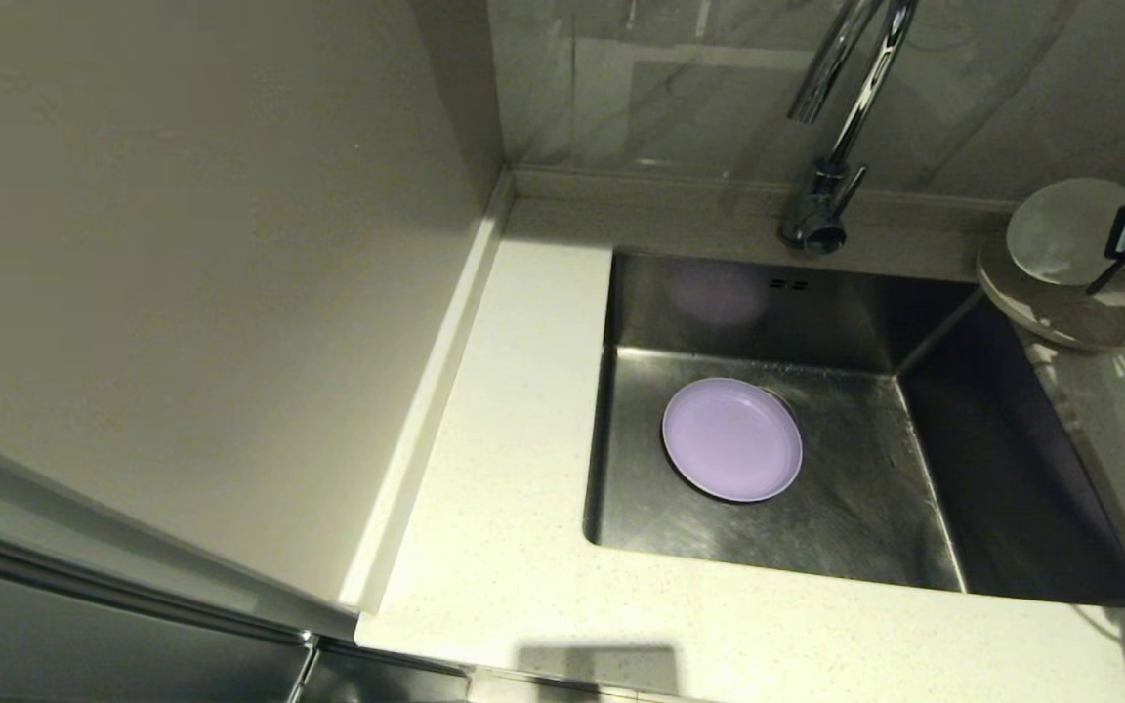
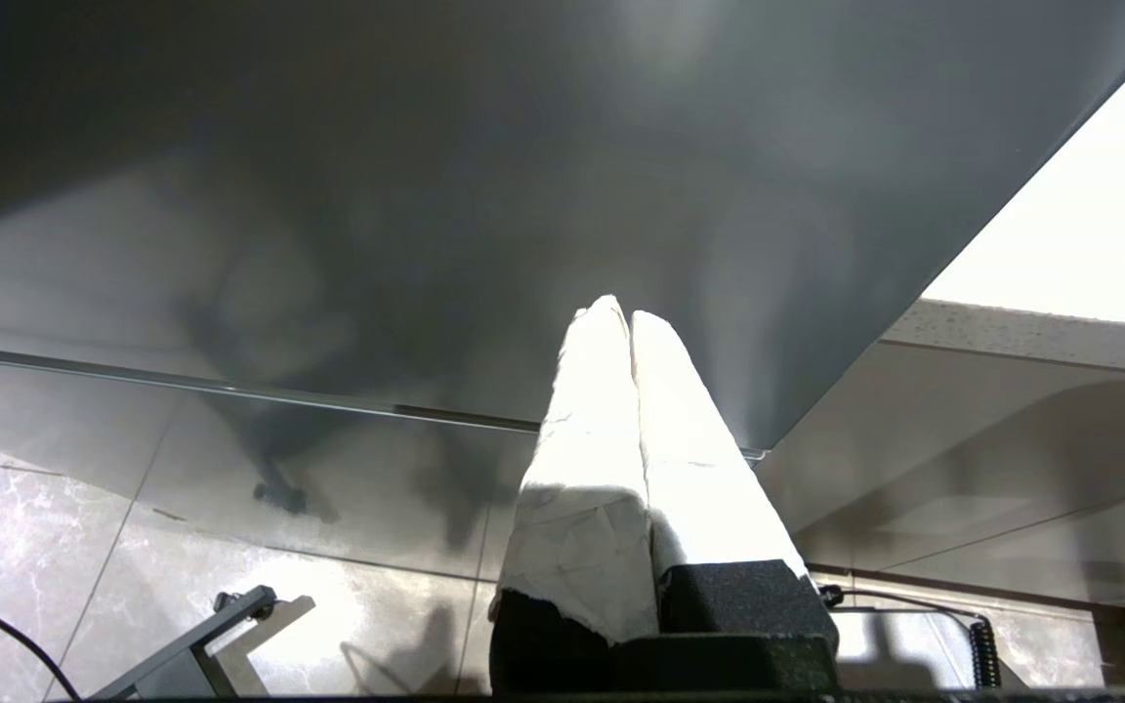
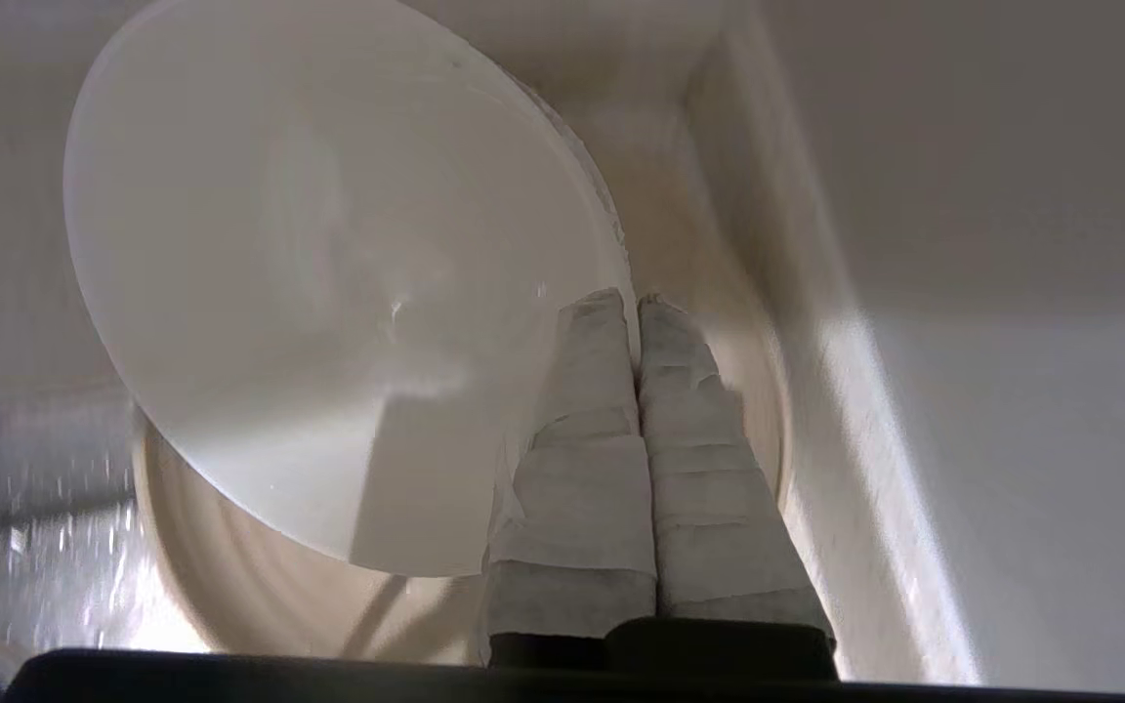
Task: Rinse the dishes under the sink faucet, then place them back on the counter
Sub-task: Put a bowl back to the table from the sink
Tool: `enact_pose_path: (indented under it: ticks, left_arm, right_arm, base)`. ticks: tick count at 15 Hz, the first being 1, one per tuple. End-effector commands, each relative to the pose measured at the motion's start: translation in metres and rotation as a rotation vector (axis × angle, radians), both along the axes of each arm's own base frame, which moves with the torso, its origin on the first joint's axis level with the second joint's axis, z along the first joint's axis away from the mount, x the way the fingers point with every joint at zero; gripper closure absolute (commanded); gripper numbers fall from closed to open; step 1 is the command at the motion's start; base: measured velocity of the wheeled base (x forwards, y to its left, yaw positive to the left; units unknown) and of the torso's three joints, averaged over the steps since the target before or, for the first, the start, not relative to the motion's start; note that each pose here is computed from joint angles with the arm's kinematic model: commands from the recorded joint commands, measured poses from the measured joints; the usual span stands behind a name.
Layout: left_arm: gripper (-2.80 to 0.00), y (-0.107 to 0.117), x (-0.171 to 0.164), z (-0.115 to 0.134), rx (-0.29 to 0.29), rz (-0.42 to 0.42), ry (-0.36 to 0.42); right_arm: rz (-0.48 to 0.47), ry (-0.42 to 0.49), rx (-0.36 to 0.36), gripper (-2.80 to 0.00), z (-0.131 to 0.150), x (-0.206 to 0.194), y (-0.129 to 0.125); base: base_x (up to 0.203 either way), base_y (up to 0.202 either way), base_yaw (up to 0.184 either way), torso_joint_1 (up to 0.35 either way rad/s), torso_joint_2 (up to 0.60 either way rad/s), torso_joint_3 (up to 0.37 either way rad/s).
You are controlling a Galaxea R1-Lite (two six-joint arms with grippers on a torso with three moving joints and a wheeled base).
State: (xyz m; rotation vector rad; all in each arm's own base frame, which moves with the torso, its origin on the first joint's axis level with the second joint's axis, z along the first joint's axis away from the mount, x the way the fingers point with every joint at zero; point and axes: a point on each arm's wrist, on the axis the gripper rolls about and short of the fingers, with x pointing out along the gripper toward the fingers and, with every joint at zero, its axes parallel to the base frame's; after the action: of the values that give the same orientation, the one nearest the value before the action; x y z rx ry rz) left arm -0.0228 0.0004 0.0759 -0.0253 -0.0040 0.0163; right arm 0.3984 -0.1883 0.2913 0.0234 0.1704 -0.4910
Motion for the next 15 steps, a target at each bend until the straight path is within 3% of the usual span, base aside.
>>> enact_pose_path:
  ticks: [1, 5, 6, 13, 15]
  left_arm:
    - [0.00, 0.000, 0.000, 0.000, -0.001, 0.001, -0.004]
    - [0.00, 0.000, 0.000, 0.000, -0.001, 0.001, -0.004]
    - [0.00, 0.000, 0.000, 0.000, -0.001, 0.001, -0.004]
    - [0.00, 0.000, 0.000, 0.000, -0.001, 0.001, -0.004]
    - [0.00, 0.000, 0.000, 0.000, -0.001, 0.001, -0.004]
  right_arm:
    - [0.000, -0.003, -0.010, 0.00, -0.002, 0.002, -0.001]
    - [-0.003, -0.001, -0.006, 0.00, -0.002, 0.002, -0.001]
    - [-0.002, -0.002, -0.004, -2.80, -0.003, 0.002, -0.001]
    - [0.000, -0.007, -0.015, -2.80, 0.000, 0.001, 0.000]
    - [0.017, -0.010, -0.058, -2.80, 0.010, -0.004, 0.005]
  base:
    - [0.000, 0.000, 0.000, 0.000, 0.00, 0.000]
    - [0.000, 0.000, 0.000, 0.000, 0.00, 0.000]
    - [0.000, 0.000, 0.000, 0.000, 0.00, 0.000]
    - [0.000, 0.000, 0.000, 0.000, 0.00, 0.000]
    - [0.000, 0.000, 0.000, 0.000, 0.00, 0.000]
